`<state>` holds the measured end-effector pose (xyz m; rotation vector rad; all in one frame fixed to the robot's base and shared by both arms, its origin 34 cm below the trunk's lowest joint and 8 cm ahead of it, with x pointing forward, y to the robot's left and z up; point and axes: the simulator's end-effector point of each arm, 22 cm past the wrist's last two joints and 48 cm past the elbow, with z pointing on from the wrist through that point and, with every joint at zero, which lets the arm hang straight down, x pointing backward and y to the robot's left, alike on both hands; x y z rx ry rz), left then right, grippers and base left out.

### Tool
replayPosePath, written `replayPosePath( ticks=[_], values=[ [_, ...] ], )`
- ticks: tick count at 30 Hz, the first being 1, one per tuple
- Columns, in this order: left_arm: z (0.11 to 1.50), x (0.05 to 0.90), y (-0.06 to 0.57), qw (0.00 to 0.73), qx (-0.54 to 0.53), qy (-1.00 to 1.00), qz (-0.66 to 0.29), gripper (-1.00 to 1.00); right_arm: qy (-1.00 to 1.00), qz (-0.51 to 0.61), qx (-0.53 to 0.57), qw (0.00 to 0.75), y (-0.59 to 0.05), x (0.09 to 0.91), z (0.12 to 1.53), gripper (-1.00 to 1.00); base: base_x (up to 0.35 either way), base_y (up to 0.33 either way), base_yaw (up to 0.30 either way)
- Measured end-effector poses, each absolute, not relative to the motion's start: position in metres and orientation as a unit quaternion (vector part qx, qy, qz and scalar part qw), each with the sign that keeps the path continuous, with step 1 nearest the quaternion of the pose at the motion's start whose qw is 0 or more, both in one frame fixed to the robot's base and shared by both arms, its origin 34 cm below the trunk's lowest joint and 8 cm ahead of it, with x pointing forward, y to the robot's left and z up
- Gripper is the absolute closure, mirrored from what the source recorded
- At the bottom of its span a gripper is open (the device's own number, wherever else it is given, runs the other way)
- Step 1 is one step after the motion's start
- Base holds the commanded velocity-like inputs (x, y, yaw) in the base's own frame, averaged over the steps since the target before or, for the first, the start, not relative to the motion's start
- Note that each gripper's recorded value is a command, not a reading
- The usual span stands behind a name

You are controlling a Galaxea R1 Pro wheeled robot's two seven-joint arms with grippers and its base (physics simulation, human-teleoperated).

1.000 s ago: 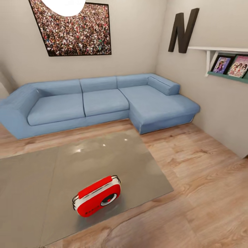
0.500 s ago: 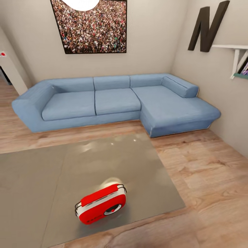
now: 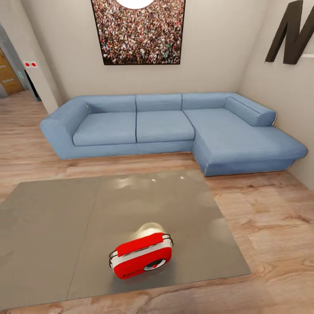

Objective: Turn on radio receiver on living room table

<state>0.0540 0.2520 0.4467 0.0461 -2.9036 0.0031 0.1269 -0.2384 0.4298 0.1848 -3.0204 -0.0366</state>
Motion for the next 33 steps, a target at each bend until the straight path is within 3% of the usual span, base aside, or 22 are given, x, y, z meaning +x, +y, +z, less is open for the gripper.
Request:
replayPosePath(
  ticks=[18, 33],
  values=[
    [0.4464, 0.0547, 0.2555, 0.119, 0.05, -0.992, -0.006, -1.0, -0.996, -0.012, 0.061, 0.065, -0.2387, 0.1207, 0.4301, -1.0, 0.273, -0.011, 0.233],
    [0.4464, 0.0544, 0.2554, 0.119, 0.049, -0.992, -0.006, -1.0, -0.996, -0.013, 0.061, 0.067, -0.2384, 0.1195, 0.4302, -1.0, 0.071, 0.0, 0.02]
  ],
)
